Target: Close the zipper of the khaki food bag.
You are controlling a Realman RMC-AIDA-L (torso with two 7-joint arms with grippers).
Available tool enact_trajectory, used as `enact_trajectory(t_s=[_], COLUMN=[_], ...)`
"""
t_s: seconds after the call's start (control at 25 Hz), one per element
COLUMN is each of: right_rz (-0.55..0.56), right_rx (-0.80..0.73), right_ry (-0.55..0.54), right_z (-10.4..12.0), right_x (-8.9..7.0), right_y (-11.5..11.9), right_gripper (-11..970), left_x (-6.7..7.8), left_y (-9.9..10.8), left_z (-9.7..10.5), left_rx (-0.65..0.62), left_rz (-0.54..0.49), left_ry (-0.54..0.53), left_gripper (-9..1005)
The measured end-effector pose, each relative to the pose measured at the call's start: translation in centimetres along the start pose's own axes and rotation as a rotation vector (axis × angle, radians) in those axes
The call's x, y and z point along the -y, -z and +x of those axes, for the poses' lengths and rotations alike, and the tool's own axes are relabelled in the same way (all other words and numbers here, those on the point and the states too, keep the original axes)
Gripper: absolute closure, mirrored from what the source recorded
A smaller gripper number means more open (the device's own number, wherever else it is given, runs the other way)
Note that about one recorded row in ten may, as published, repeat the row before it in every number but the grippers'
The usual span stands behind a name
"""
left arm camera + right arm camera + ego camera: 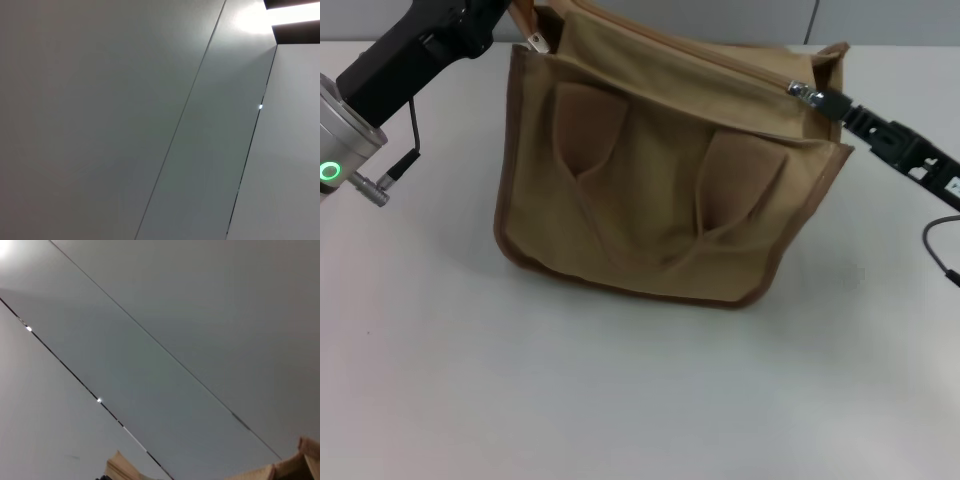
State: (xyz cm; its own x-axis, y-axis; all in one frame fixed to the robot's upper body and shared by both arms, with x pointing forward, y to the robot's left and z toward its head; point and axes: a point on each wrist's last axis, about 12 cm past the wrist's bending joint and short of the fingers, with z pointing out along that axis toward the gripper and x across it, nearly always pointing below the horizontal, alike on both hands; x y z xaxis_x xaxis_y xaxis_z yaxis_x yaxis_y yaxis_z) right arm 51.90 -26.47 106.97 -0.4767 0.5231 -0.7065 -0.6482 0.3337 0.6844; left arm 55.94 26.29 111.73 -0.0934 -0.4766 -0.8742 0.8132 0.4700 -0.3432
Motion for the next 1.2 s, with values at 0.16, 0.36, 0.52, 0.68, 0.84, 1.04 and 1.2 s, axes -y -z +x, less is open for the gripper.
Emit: enact_trajectory(t_s=[0.16,0.36,0.52,0.68,0.84,1.04,1.2], right_rz=[-0.027,-0.106,-0.13,-0.15,-0.164,-0.194,-0.214], right_rx=[0.021,0.033,0.034,0.053,0.052,0.057,0.082], right_ry=[0.034,0.148,0.169,0.203,0.209,0.259,0.37], right_z=[-0.4,-0.3,0.0,0.3,0.4,0.6,0.8], right_x=[-0.4,-1.3,-1.6,-1.9,-2.1,-2.5,-3.0], right_y=[0.4,0.3,0.1,0.2,0.1,0.3,1.9], right_gripper=[868,855,845,834,657,492,493], left_x=[0.1,1.0,1.5,2.0,2.2,3.8,5.8], left_y=[0.3,1.3,2.8,4.2,4.4,4.4,5.4], left_z=[0.1,-0.2,-2.1,-3.2,-2.7,-0.8,2.2], left_rx=[-0.003,0.026,0.123,0.212,0.175,-0.035,-0.306], left_rz=[-0.001,0.061,0.095,0.095,0.11,0.277,0.442], left_ry=[-0.014,-0.135,-0.2,-0.23,-0.212,-0.2,-0.212], left_gripper=[924,922,920,919,677,373,237])
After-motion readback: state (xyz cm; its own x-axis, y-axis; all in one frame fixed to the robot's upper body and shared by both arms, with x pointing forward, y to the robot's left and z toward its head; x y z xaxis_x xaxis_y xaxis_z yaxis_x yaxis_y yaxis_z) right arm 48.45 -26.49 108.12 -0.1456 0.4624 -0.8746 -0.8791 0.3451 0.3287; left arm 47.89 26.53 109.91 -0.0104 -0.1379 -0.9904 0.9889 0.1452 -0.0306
